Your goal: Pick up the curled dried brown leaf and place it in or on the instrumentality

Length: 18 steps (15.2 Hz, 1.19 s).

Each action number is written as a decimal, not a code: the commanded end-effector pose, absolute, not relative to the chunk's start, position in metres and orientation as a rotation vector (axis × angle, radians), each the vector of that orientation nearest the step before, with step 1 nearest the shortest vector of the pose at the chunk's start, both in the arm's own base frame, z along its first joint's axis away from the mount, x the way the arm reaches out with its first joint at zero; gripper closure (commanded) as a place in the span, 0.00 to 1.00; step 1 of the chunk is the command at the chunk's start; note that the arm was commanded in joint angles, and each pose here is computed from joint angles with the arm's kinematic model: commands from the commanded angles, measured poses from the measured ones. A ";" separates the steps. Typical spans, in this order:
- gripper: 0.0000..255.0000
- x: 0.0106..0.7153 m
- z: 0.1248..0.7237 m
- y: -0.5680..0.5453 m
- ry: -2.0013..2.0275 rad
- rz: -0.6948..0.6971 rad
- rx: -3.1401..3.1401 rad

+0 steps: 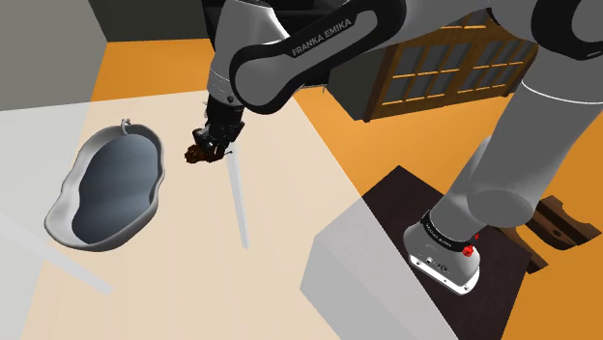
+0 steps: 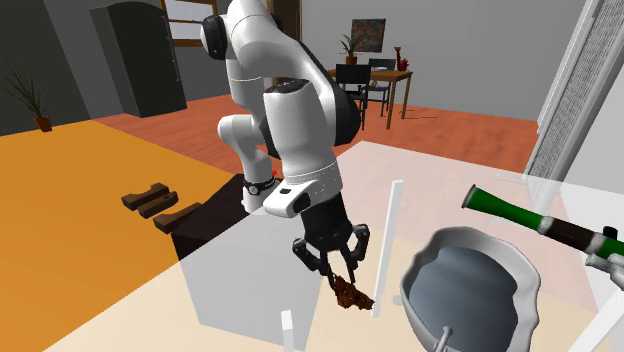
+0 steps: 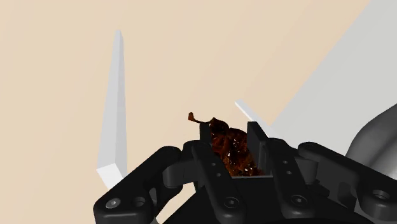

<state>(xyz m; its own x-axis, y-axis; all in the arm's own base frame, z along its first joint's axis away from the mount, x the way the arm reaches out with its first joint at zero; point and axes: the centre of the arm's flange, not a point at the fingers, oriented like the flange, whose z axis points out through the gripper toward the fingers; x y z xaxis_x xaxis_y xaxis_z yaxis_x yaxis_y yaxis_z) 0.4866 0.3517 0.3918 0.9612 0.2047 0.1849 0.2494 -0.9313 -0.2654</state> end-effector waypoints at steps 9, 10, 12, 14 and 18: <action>1.00 0.487 0.397 0.352 -0.334 -0.222 -2.823; 1.00 0.487 0.402 0.352 -0.334 -0.222 -2.823; 1.00 0.487 0.413 0.352 -0.334 -0.222 -2.823; 1.00 0.487 0.423 0.352 -0.334 -0.222 -2.823; 1.00 0.487 0.445 0.352 -0.334 -0.222 -2.823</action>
